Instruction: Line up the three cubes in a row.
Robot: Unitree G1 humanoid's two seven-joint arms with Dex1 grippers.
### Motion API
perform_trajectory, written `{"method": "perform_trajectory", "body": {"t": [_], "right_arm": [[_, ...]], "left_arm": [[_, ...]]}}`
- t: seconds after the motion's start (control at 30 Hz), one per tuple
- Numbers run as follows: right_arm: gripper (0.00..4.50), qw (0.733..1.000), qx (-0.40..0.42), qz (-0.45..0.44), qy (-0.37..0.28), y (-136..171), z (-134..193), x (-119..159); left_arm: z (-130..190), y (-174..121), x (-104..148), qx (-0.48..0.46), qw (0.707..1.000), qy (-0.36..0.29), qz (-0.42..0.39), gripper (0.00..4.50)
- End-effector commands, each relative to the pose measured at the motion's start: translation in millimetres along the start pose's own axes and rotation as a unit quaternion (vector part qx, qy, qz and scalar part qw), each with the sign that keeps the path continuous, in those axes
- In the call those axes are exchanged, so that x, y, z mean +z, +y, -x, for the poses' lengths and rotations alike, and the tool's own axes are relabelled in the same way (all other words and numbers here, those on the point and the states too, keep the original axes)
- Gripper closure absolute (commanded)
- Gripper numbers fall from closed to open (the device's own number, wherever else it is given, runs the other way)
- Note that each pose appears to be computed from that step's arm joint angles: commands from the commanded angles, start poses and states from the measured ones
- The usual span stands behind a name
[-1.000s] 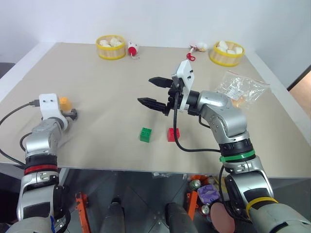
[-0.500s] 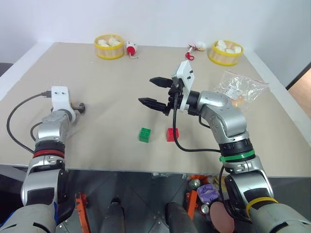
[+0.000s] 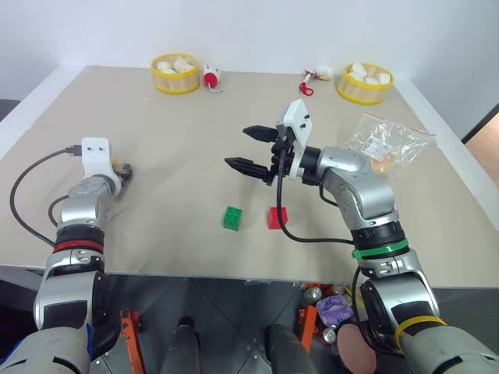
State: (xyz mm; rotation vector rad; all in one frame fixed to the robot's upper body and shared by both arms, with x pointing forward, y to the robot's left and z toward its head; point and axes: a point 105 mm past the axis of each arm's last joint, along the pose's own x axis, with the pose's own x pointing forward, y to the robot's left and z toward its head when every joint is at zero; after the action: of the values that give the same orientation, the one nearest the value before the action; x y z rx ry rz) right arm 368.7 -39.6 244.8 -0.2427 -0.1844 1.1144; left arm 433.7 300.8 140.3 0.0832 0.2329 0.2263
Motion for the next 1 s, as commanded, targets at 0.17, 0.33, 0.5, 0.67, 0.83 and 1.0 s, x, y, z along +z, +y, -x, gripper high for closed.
{"method": "perform_trajectory", "body": {"t": [0.17,0.33,0.5,0.67,0.83,1.0], "right_arm": [[0.0,0.999,-0.005,0.031,-0.025,-6,2,22],[0.0,0.999,-0.004,0.033,-0.024,-6,2,22],[0.0,0.998,0.024,0.047,-0.013,-1,12,20],[0.0,0.993,0.101,0.052,0.008,12,45,14],[0.0,0.99,0.127,0.049,0.023,17,67,12],[0.0,0.992,0.118,0.045,0.023,17,73,14]], "left_arm": [[1,10,3,0.014,1.0,-0.005,-0.01,3.16],[1,-1,16,-0.012,0.999,-0.033,-0.028,3.16],[16,-47,42,-0.172,0.973,-0.107,-0.108,3.16],[51,-73,25,-0.357,0.904,-0.117,-0.204,3.16],[83,-82,6,-0.496,0.829,-0.099,-0.238,3.16],[100,-87,-3,-0.586,0.765,-0.079,-0.256,3.16]]}}
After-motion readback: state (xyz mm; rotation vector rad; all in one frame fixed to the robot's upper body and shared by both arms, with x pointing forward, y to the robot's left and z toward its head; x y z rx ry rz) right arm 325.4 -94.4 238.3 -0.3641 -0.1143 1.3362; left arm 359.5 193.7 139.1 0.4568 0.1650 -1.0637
